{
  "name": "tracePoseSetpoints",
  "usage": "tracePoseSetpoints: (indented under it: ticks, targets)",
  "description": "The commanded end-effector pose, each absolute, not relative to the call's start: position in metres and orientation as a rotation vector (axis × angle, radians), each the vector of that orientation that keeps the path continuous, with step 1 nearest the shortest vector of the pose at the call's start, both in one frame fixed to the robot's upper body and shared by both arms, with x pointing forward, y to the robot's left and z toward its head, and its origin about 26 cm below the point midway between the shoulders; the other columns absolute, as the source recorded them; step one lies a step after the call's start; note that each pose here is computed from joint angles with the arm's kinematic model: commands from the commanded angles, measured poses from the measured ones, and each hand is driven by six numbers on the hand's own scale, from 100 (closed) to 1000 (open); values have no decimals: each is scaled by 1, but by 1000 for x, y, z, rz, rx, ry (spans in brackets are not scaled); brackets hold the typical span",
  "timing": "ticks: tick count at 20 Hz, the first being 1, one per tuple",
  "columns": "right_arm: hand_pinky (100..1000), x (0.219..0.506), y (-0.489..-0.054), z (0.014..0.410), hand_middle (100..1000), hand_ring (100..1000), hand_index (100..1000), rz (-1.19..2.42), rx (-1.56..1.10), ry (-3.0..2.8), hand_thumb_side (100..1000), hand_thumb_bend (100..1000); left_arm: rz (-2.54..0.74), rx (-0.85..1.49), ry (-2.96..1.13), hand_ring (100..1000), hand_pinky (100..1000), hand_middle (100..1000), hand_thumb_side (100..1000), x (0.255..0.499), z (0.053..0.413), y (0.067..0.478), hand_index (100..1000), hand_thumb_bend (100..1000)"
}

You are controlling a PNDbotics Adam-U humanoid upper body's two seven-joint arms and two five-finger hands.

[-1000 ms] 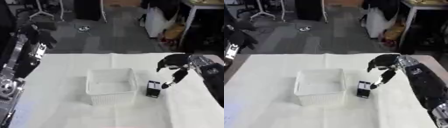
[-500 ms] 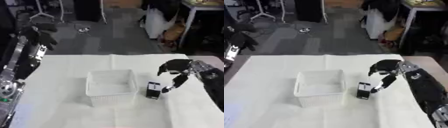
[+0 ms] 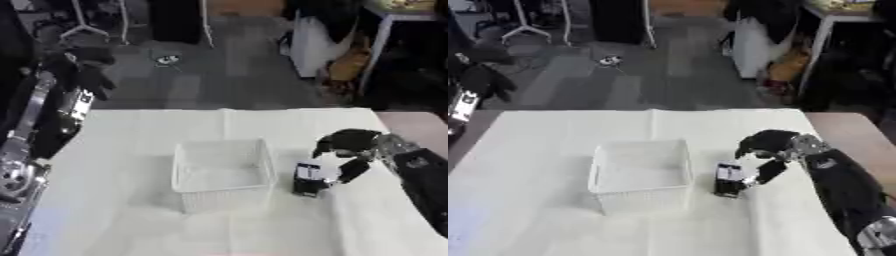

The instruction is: Pick up objects on the table and place them in the box.

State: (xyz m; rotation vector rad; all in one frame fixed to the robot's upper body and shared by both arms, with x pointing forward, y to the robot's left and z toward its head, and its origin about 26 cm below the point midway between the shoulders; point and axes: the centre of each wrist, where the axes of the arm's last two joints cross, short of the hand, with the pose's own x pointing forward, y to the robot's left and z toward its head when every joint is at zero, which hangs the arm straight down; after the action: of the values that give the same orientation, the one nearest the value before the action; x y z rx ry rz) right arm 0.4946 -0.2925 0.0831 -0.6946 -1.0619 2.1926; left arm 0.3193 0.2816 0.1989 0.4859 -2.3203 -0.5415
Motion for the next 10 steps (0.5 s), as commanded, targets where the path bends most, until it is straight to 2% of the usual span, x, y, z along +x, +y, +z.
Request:
tracePoseSetpoints:
  ticks: [1,10]
  targets:
    - [828,500,-294,99,747,759,859,2186,-711,-1066,1000,703,-566,506,-2341,529,404,668,892,319,208,284,788,132]
    - [822,501,-282,100,735,745,879,2157,-718,-1163,1000,753,-567,502,-2343,529,405,668,891,319,209,284,788,132]
